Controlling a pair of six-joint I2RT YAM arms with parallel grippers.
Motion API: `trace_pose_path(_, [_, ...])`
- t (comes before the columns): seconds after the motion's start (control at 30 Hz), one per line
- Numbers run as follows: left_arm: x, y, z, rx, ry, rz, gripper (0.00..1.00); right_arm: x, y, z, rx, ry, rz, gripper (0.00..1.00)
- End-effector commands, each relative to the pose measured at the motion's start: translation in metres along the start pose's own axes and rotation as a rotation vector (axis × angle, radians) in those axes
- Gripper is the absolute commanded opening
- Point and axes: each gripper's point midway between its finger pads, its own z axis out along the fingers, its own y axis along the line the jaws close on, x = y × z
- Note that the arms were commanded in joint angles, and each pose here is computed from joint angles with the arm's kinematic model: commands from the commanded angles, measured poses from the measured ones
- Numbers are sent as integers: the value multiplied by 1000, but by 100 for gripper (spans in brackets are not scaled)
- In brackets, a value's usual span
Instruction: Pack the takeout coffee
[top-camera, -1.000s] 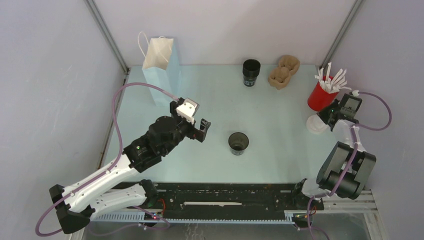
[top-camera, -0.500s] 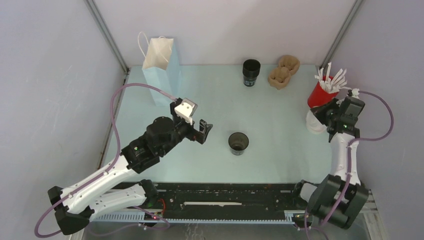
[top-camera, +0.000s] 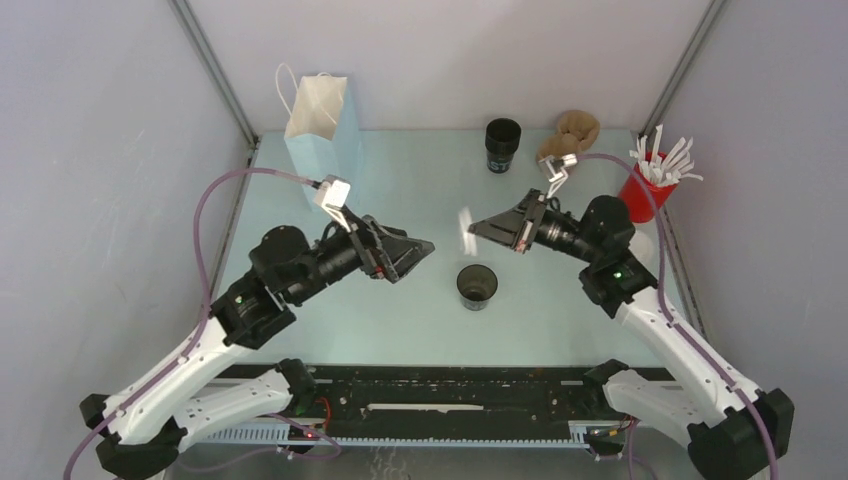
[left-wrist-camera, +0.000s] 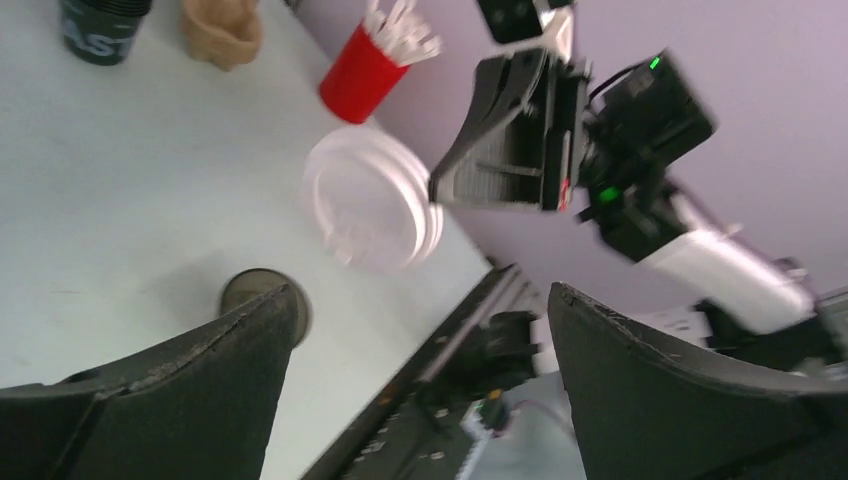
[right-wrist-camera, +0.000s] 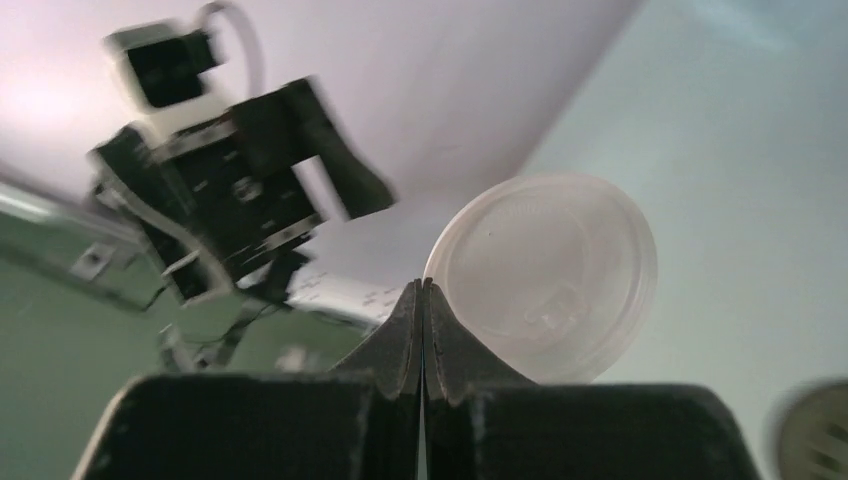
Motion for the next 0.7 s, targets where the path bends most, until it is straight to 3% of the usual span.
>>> trace_pose_path(0.0, [-25, -24, -17, 78, -96, -270, 100, 7, 96, 6, -356, 30, -22, 0])
trace_pose_path(0.2, [-31, -19, -17, 75, -123, -425, 98, 6, 129, 9, -509, 28, -10, 0])
trace_pose_path(0.67, [-31, -12, 8, 50, -104, -368, 100, -2, 138, 17, -568, -9, 48, 0])
